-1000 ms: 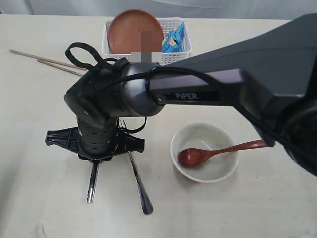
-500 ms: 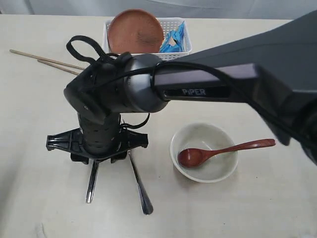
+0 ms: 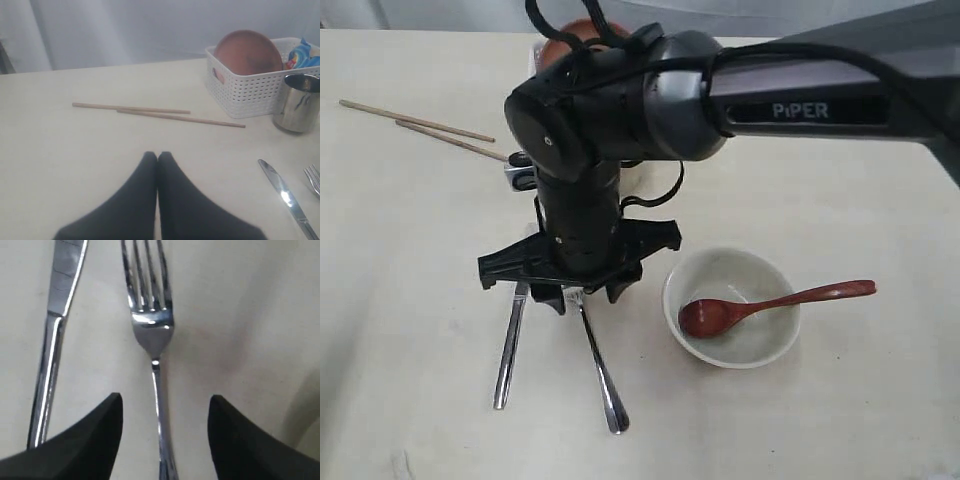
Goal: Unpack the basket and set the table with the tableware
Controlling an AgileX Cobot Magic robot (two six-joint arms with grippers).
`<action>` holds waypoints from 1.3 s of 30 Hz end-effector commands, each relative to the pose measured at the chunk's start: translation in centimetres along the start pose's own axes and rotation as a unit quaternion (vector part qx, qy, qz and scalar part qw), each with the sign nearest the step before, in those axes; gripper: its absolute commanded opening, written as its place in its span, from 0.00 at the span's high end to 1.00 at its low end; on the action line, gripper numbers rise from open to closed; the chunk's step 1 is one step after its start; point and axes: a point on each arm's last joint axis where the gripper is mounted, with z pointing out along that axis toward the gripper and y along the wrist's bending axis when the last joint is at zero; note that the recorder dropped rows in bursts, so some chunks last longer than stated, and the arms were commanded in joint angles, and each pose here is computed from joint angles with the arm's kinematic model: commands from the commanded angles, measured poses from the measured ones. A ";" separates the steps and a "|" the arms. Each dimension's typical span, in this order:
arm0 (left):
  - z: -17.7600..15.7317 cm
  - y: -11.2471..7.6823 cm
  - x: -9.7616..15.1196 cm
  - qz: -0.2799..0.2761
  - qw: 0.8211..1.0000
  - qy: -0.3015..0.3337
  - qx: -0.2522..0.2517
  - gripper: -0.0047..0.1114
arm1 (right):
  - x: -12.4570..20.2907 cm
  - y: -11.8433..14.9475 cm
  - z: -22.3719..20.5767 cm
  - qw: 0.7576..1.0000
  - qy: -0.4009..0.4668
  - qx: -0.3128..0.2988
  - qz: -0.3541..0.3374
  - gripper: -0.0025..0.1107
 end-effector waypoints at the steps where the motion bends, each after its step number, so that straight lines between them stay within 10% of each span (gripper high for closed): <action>1: 0.0 0.0 0.0 -0.001 1.000 -0.007 -0.001 0.96 | -0.2 0.7 1.5 0.999 0.004 -0.041 -0.016 0.54; 11: 0.0 0.0 0.0 -0.001 1.000 -0.007 -0.001 0.96 | -0.4 0.4 3.2 0.999 0.008 -0.012 -0.033 0.56; 17: 0.0 0.0 0.0 -0.001 1.000 -0.007 -0.001 0.96 | -0.7 0.5 3.2 0.999 -0.006 -0.017 -0.035 0.98; 39: 0.0 0.0 0.0 -0.001 1.000 -0.007 -0.001 0.96 | -3.1 1.3 1.8 0.995 -0.047 -0.060 0.063 0.98</action>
